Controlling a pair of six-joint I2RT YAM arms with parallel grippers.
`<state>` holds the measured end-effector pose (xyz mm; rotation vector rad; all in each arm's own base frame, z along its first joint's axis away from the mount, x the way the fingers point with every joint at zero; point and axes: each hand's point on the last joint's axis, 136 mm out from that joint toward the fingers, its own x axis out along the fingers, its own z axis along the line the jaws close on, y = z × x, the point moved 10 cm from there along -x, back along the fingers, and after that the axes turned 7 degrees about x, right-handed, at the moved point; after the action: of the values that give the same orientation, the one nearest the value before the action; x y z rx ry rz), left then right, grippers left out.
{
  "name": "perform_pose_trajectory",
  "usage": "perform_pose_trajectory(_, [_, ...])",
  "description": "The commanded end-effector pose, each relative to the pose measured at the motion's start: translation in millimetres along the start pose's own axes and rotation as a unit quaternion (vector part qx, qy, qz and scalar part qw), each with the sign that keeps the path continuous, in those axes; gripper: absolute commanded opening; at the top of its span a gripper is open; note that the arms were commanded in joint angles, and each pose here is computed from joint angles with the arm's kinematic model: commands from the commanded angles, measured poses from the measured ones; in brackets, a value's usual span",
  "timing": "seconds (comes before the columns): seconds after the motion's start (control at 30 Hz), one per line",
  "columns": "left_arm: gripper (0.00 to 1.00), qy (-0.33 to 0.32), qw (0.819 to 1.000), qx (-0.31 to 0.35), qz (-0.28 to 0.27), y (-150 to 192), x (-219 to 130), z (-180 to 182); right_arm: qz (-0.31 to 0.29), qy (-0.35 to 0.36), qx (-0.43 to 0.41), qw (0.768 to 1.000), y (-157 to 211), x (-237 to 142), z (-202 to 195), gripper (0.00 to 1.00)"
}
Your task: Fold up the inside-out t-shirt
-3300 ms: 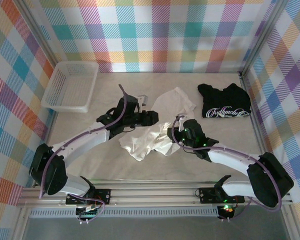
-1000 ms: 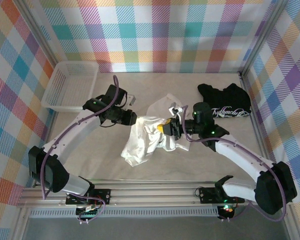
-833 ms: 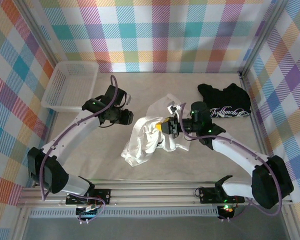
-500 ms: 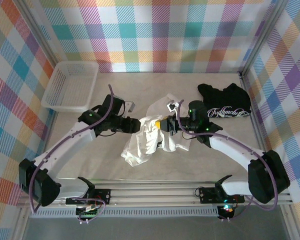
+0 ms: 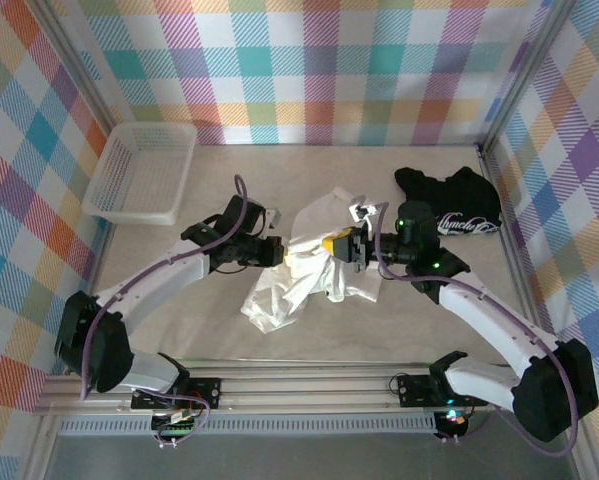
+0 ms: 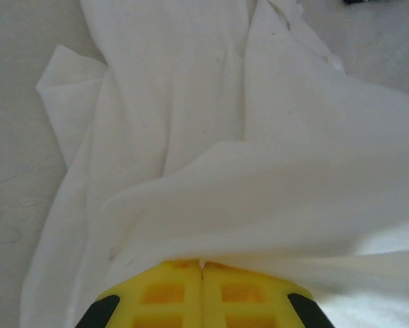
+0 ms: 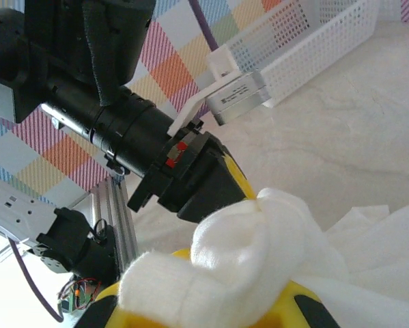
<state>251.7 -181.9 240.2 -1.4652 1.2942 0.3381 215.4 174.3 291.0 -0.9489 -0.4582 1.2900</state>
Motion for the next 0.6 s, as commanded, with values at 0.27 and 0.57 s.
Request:
perform_pose_trajectory(0.27, [0.46, 0.018, 0.990, 0.077, -0.118, 0.7, -51.6, -18.6, 0.004, -0.072, 0.009, 0.997, -8.0, 11.9, -1.3, 0.00])
perform_pose_trajectory(0.57, [0.56, 0.078, 0.976, 0.162, -0.124, -9.6, -51.6, -53.4, 0.009, -0.077, 0.020, 0.997, -9.2, 15.2, -3.4, 0.00])
